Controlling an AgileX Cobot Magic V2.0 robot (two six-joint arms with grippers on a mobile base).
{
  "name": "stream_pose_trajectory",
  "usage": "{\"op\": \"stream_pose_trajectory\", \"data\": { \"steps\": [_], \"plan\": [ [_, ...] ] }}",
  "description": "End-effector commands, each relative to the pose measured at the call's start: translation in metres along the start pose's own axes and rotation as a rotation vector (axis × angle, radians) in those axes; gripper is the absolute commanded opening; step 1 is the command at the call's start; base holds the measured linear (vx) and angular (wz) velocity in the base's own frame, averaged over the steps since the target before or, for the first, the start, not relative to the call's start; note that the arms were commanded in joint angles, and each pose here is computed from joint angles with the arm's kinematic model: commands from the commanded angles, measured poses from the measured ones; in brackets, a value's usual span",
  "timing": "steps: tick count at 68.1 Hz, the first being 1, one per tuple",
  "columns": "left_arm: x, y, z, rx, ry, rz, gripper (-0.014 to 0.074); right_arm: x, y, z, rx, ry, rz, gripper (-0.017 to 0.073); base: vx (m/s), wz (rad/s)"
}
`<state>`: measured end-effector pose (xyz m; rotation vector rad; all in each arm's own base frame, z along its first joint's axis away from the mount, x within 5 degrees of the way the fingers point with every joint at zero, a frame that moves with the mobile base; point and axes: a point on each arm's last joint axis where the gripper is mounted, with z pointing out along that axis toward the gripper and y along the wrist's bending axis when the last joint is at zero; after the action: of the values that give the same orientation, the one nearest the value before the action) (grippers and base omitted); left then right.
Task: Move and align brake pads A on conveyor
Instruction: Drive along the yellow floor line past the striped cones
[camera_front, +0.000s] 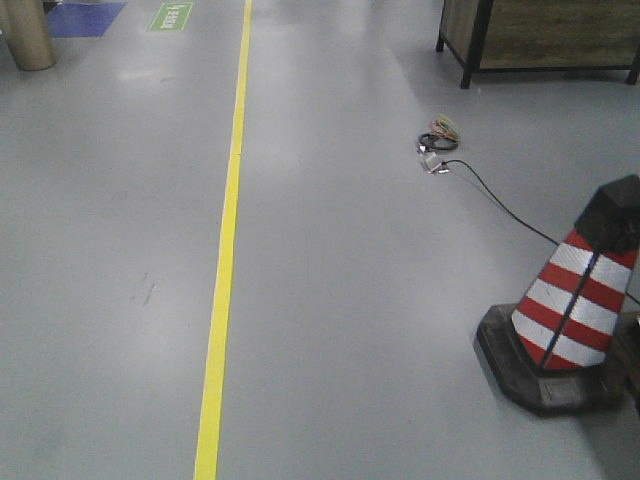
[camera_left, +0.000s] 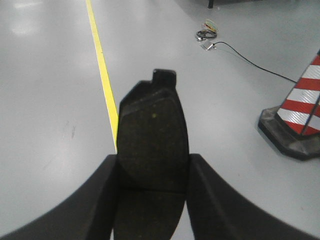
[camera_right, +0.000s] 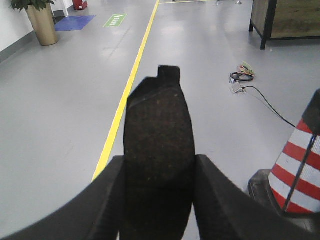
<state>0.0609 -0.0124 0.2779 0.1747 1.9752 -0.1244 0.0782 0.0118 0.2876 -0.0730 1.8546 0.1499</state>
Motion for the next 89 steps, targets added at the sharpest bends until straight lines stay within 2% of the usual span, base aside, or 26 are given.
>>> {"op": "stream_pose_trajectory", "data": {
  "steps": [1, 43, 89],
  "plan": [
    [-0.016, 0.0001, -0.0043, -0.001, -0.113, -0.014, -0.0006, -0.0185, 0.0003, -0.0027, 0.004, -0.121, -0.016, -0.0007, 0.57, -0.01],
    [-0.0161, 0.0001, -0.0043, -0.001, -0.114, -0.014, -0.0006, -0.0185, 0.0003, -0.0021, 0.004, -0.119, -0.016, -0.0007, 0.45, -0.08],
    [-0.0161, 0.0001, -0.0043, -0.001, -0.114, -0.014, -0.0006, -0.0185, 0.0003, -0.0021, 0.004, -0.119, -0.016, -0.0007, 0.2, -0.78]
  ]
}}
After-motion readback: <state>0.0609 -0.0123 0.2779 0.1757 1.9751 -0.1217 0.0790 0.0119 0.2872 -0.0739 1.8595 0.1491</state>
